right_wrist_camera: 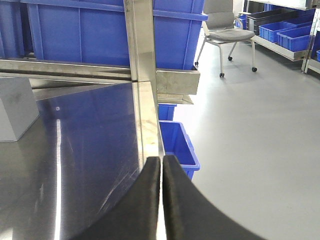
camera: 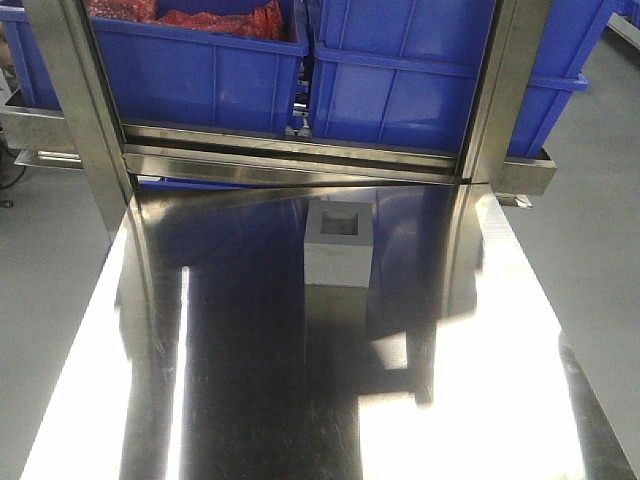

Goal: Sort gray base to blue bin

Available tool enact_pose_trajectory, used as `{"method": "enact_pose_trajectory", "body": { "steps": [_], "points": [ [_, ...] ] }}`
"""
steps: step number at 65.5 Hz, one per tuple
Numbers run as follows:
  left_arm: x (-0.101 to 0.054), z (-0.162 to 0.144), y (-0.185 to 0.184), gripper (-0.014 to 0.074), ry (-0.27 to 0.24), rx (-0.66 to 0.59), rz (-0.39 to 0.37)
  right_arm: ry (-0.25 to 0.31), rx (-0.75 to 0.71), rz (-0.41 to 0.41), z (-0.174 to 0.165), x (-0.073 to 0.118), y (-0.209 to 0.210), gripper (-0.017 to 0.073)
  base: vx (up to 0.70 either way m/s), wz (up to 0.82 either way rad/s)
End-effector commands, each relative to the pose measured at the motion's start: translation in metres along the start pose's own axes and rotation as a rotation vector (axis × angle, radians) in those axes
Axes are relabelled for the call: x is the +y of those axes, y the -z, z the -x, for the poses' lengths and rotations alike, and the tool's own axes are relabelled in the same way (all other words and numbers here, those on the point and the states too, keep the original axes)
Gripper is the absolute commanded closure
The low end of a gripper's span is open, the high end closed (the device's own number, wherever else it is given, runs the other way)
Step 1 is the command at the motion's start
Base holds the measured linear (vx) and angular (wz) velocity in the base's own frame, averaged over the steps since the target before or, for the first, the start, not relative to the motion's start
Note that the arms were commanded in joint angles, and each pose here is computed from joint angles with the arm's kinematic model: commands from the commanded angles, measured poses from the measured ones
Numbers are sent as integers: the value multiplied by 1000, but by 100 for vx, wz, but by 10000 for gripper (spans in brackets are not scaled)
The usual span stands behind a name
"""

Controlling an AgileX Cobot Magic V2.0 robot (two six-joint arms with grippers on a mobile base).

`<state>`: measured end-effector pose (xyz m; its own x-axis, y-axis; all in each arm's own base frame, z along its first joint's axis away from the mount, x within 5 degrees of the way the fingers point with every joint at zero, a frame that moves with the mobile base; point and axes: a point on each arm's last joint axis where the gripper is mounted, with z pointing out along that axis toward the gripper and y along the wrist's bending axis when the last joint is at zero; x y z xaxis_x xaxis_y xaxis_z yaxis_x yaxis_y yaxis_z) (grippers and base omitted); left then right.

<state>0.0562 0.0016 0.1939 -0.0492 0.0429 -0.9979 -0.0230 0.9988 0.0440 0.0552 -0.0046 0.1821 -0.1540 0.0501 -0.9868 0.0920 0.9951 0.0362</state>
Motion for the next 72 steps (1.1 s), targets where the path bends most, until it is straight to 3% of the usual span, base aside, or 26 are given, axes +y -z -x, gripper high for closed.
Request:
{"method": "enact_pose_trajectory", "body": {
  "steps": [1, 8, 18, 23, 38, 52, 60, 72],
  "points": [
    [0, 16, 3, 600, 10, -123, -5, 12, -87, 1, 9, 0, 1, 564, 0, 0],
    [0, 23, 4, 600, 10, -174, -5, 12, -87, 1, 9, 0, 1, 564, 0, 0],
    [2, 58, 10, 600, 11, -227, -1, 12, -87, 1, 9, 0, 1, 564, 0, 0],
    [3, 77, 7, 600, -7, -185, 1, 12, -87, 1, 9, 0, 1, 564, 0, 0],
    [5, 114, -41, 600, -1, 101, -5, 12, -87, 1, 9, 0, 1, 564, 0, 0],
    [4, 118, -66, 568, 12, 143, -10, 12, -87, 1, 9, 0, 1, 564, 0, 0],
    [4, 119, -66, 421, 16, 130, -10, 12, -87, 1, 9, 0, 1, 564, 0, 0],
    [4, 119, -66, -1, 15, 133, -10, 12, -87, 1, 9, 0, 1, 564, 0, 0]
  ]
}}
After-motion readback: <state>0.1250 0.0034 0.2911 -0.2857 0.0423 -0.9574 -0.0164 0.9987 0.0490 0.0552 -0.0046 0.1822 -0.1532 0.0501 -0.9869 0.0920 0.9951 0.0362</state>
